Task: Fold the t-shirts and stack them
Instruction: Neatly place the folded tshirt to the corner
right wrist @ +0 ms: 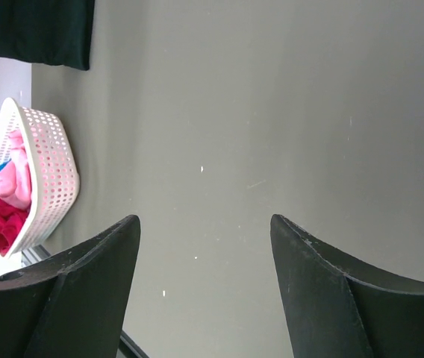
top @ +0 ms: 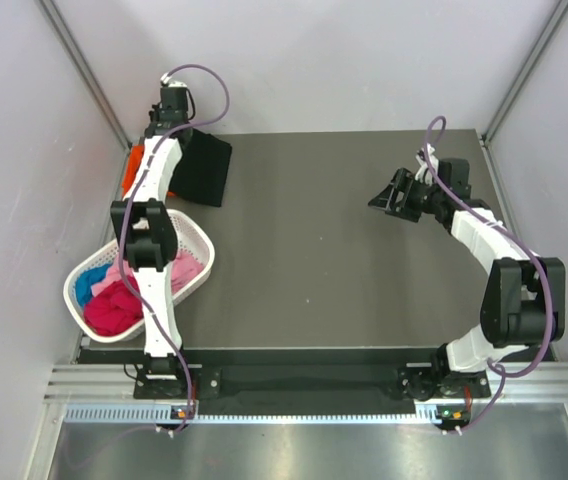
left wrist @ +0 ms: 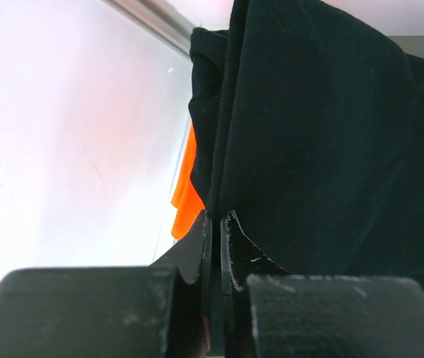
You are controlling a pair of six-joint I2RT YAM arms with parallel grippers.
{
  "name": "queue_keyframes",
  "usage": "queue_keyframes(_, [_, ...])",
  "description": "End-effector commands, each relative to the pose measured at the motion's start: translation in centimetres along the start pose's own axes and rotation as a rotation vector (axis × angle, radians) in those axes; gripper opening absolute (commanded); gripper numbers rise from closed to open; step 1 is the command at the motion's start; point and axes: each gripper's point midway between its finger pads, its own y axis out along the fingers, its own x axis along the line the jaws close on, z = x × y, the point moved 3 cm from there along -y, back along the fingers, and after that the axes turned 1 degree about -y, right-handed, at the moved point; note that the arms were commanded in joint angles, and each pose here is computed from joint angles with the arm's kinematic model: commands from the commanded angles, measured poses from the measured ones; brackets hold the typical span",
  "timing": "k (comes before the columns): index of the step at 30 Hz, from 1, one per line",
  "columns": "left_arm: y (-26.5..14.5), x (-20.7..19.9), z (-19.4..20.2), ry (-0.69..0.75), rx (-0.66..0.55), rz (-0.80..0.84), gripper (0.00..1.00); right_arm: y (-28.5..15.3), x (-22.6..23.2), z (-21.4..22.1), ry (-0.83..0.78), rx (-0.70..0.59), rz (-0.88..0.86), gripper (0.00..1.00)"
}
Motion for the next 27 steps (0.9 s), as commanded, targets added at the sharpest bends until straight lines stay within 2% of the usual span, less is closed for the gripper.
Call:
queue_keyframes(1, [-1.5,3.4,-4.1,-0.115,-0.120,-0.081,0.00,0.1,1.2,-2.1,-0.074,-0.049,-0.029,0.71])
queue_keyframes(5, [0.1,5.2,-3.0,-0.140,-0.106,-0.112,0.00,0.3,1.0,-2.0,-0.075,-0.046,-0.028,0.71])
queue_keyframes(17, [4.8,6.2,0.6,-0.202,-0.043,-0.217,0.02,1.2,0.1,-1.7,-0.061,-0.031,-0.011,0.72])
queue_keyframes(18, [5.3,6.3,1.4,-0.197,-0.019,-0.256,0.13,1.3,0.0,-1.7,-0.061,-0.029,-0.012,0.72])
queue_keyframes(19, [5.4,6.7,1.8,-0.206,-0.005,-0.296,0.33,1.2,0.0,-1.7,-0.060,-0.028,-0.010,0.72])
queue_keyframes(20, [5.2,7.4,1.3,-0.219,-0.009,-0.328,0.63,1.2,0.0,-1.8,-0.056,-0.028,-0.007,0.72])
queue_keyframes(21, [5.1,7.7,1.6,-0.217,0.007,-0.360,0.68,1.1,0.1,-1.9,-0.063,-0.030,-0.007,0.72])
queue_keyframes(23, [4.3,8.0,1.2,-0.243,0.014,-0.355,0.70,0.8,0.1,-1.9,-0.057,-0.027,0.006,0.72])
queue_keyframes(26, [2.0,8.0,0.1,-0.339,0.014,-0.291,0.70,0.0,0.8,-2.1,-0.059,-0.042,0.018,0.72])
queue_keyframes(27, [1.2,7.7,-0.3,-0.367,0.011,-0.248,0.74,-0.6,1.3,-2.4,-0.060,-0.056,0.016,0.72])
